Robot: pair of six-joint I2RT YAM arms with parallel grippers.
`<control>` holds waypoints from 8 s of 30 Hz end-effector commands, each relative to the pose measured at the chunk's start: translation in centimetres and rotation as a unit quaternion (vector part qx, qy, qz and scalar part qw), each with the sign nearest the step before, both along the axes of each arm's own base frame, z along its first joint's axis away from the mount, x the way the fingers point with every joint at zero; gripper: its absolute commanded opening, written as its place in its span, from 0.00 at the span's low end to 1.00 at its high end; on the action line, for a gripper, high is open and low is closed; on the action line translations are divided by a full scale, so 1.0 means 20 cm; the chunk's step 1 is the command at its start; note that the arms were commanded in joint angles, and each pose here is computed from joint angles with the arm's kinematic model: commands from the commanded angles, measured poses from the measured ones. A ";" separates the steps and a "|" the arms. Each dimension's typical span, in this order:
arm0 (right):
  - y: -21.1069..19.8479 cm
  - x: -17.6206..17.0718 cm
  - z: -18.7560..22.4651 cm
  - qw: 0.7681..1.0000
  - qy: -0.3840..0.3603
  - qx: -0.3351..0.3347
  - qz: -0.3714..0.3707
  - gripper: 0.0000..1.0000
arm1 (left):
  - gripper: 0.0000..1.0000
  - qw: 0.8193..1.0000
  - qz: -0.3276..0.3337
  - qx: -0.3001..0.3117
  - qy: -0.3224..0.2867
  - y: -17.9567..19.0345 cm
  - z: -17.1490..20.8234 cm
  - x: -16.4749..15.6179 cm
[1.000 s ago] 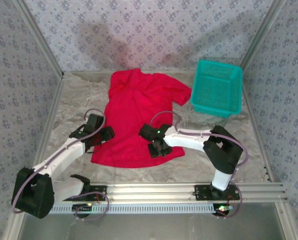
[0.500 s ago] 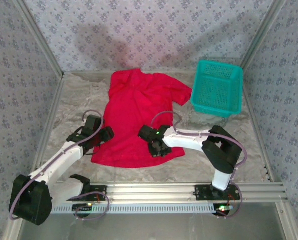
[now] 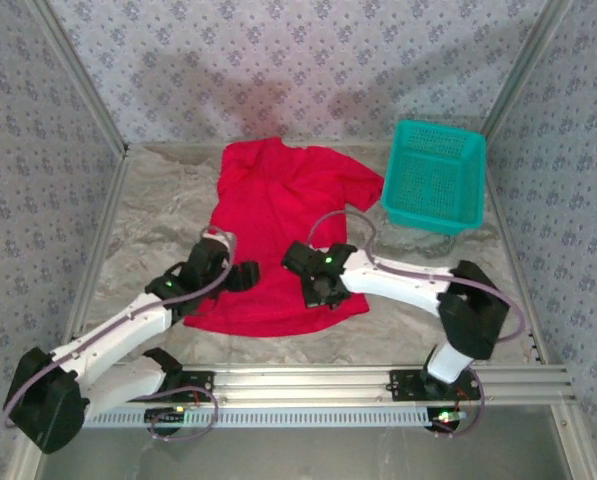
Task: Fold the inside-out t-shirt
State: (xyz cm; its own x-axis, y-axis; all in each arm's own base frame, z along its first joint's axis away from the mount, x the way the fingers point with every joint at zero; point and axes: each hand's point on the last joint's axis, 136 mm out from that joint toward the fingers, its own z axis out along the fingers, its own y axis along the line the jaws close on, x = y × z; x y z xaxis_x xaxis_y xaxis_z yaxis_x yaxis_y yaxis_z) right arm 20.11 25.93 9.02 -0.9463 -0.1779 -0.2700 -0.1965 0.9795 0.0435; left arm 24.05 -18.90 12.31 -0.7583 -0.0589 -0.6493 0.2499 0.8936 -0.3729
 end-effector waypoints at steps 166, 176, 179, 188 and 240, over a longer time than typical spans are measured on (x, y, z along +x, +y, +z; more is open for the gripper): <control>-0.32 -0.02 0.19 0.963 -0.162 0.215 -0.029 0.00 | 0.12 0.986 -0.160 -0.038 -0.009 -0.58 0.05 0.33; -0.55 0.21 0.38 0.961 -0.187 0.185 -0.086 0.00 | 0.00 0.984 -0.010 -0.128 -0.123 -0.16 1.23 0.84; -0.61 0.26 0.47 0.957 -0.199 0.182 -0.105 0.00 | 0.00 0.975 0.035 -0.152 -0.156 0.00 1.55 0.90; -0.76 0.08 0.04 0.968 -0.108 0.143 -0.175 0.00 | 0.00 0.978 0.092 -0.161 -0.097 0.21 1.22 0.87; -0.59 0.78 0.79 0.959 -0.193 0.156 -0.135 0.00 | 0.00 0.987 0.059 -0.147 0.005 0.17 0.48 0.50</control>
State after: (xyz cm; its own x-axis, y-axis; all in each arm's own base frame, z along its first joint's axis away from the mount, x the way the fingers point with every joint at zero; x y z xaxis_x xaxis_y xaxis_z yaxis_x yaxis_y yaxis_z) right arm 33.68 13.39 28.68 -0.7045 0.1861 -0.6849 -0.0341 0.9550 0.2946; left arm 33.23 -14.52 22.36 -0.7367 -0.3208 -0.5953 0.1376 0.7908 -0.5964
